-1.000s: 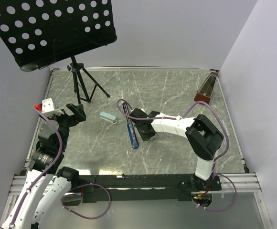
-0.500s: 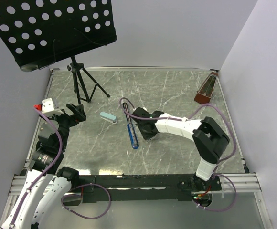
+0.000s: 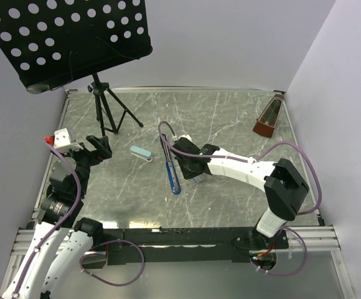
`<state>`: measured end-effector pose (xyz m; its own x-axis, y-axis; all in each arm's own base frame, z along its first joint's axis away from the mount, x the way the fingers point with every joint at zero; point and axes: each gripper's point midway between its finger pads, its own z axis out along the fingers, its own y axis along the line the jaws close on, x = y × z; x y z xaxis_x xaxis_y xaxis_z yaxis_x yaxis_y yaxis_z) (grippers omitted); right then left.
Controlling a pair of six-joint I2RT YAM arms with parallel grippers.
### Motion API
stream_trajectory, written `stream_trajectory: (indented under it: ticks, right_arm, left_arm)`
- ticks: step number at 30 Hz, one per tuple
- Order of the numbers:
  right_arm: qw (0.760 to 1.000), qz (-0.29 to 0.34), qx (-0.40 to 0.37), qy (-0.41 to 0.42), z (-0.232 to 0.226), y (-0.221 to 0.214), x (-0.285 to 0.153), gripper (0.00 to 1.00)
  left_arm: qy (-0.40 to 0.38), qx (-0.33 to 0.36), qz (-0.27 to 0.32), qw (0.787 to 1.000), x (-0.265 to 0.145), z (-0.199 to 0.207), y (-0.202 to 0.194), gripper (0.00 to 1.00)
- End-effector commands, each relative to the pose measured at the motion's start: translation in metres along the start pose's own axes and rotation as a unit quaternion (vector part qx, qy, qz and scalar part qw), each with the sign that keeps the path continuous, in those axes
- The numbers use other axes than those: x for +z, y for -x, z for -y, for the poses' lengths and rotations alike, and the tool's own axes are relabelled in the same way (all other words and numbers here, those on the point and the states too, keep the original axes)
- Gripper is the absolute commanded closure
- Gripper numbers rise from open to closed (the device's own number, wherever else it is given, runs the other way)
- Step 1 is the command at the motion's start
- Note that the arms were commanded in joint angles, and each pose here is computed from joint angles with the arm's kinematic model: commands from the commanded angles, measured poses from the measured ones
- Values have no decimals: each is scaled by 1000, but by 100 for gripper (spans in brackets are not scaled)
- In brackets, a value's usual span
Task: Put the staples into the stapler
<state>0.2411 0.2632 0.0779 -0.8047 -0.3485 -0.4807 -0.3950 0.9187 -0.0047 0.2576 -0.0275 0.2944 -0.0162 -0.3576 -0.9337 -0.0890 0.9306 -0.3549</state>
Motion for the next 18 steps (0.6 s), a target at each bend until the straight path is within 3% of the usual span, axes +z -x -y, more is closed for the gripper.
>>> stream_trajectory:
  ticks: [1, 18]
  right_arm:
    - [998, 56, 28, 18, -26, 34, -7, 85]
    - [998, 52, 23, 30, -64, 49, 20, 85]
  left_arm:
    - [-1, -10, 16, 1000, -3, 0, 8, 1]
    - [-4, -16, 25, 1000, -6, 0, 13, 1]
